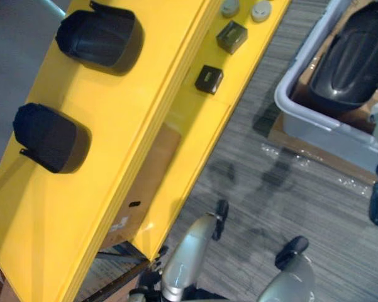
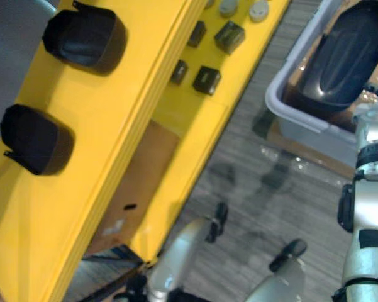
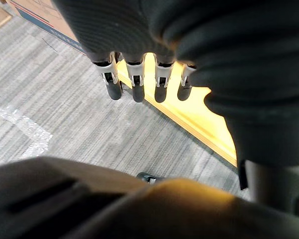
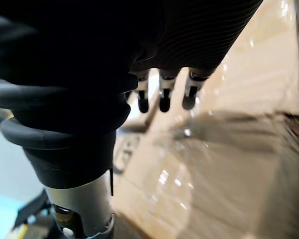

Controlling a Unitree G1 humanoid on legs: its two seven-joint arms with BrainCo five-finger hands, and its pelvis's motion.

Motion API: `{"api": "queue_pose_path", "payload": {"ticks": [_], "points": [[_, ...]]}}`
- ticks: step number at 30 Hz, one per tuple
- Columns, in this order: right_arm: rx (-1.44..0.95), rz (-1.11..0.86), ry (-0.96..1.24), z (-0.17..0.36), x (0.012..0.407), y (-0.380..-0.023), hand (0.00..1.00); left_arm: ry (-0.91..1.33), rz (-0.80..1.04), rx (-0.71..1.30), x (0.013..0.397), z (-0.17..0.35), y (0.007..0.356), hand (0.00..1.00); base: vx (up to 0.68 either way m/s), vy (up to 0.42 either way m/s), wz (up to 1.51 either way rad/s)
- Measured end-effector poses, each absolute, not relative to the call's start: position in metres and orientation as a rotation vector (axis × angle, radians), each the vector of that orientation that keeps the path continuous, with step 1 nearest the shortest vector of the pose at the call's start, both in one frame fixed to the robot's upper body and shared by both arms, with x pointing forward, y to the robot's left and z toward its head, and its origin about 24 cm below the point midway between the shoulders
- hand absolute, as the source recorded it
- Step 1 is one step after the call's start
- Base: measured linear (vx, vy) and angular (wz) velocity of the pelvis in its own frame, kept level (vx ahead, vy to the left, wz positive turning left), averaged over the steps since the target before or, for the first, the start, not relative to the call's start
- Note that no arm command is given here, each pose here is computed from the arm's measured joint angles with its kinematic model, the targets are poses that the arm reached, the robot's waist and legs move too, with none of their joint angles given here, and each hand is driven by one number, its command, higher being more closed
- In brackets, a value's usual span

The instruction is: Walk over and take plastic housings, then place them on the shelf

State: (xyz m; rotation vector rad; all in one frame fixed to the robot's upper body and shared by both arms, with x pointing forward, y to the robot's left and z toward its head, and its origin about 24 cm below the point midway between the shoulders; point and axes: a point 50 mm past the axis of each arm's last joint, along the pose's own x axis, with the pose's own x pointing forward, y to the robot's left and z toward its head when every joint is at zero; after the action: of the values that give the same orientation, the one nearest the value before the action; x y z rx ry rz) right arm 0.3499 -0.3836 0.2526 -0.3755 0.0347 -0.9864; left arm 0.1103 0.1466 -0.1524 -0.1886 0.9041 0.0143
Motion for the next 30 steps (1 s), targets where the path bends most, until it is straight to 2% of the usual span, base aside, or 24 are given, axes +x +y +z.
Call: {"api": "queue_pose_path", "payload": {"ticks": [7,8,23,30], "points": [[-0.501,-0.985,0.047,0.262,0.34,-0.397,0.0,0.889,-0.033,-0.183,0.118,-0.15,0.143,0.0,0.01,-0.003,0.02],[-0.512,-0.979,0.049,0.263,0.34,-0.398,1.0,0.889,-0.034,-0.184,0.118,-0.15,0.142,0.0,0.0,0.0,0.0],[-0.773,-0.994,0.212,0.269,0.331,-0.407,1.0,0.889,-0.047,-0.232,0.121,-0.151,0.139,0.0,0.0,-0.018,-0.03],[-0.912,-1.011,0.277,0.268,0.333,-0.403,1.0,0.788,-0.004,-0.292,0.137,-0.141,0.141,0.0,0.0,-0.007,-0.01]]}}
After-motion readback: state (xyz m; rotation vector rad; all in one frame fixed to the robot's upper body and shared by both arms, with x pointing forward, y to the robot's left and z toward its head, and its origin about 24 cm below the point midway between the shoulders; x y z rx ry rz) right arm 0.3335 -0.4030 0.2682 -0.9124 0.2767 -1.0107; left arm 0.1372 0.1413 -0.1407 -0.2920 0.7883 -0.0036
